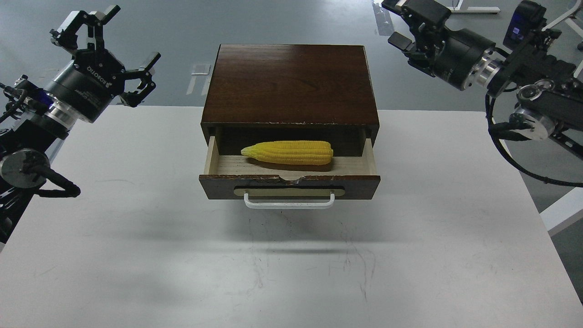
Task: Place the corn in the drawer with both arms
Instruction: 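Release the corn cob into the drawer and raise the right gripper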
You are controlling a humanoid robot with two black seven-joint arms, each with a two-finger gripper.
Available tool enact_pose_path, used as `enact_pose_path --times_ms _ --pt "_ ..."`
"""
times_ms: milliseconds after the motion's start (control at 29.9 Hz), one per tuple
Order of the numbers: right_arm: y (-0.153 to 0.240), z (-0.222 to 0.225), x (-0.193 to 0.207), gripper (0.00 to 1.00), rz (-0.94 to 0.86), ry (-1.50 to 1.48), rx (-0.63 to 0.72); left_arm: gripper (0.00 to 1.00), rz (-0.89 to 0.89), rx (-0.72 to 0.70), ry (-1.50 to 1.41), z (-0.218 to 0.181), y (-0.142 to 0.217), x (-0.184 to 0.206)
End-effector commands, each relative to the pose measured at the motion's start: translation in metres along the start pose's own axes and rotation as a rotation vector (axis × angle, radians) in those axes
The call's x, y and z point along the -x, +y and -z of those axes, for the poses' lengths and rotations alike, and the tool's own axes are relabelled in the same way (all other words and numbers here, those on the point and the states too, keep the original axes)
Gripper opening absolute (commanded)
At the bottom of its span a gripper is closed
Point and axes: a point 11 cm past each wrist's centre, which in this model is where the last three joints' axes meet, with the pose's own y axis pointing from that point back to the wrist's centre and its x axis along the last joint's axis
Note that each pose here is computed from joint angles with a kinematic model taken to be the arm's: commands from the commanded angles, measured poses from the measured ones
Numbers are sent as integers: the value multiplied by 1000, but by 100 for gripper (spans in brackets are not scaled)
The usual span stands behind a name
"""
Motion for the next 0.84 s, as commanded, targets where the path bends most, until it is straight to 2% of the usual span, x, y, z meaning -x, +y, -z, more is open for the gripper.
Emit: enact_pose_path --times_ms 0,167,335,803 --pt "24 -40 -5 100 -142 -214 16 98 8 -15 -17 6 0 0" --pt "50 -83 -8 100 -280 -431 64 98 -19 -26 4 20 3 -7" --pt "60 -103 4 100 -294 -511 97 98 -17 -29 30 30 2 -4" --pt "51 -115 38 100 -245 -566 113 98 -12 -55 60 42 3 -2"
